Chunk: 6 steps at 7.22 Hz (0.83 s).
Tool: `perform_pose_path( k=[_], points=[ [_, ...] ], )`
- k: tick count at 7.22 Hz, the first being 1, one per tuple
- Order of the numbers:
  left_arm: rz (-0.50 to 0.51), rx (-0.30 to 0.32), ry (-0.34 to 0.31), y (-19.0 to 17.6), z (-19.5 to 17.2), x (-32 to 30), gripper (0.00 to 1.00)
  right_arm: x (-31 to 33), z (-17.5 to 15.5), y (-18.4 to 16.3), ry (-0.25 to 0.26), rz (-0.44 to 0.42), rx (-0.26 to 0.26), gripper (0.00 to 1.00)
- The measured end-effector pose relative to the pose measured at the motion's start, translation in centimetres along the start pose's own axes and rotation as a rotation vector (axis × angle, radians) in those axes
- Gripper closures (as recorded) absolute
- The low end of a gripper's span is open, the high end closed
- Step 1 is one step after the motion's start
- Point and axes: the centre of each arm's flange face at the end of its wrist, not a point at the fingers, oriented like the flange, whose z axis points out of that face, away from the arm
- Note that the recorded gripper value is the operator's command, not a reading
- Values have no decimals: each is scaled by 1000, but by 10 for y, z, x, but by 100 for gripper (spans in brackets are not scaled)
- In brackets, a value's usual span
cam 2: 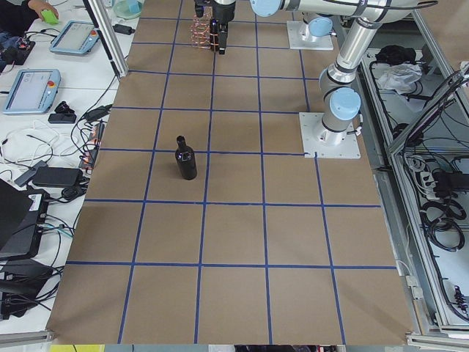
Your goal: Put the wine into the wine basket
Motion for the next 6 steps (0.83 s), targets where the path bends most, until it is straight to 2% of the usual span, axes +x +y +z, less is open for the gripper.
perform_pose_path(
  k=[6],
  points=[
    [10,-5,-2,2,3,-1,0,0,0,0,-2,1,1,1]
  ],
)
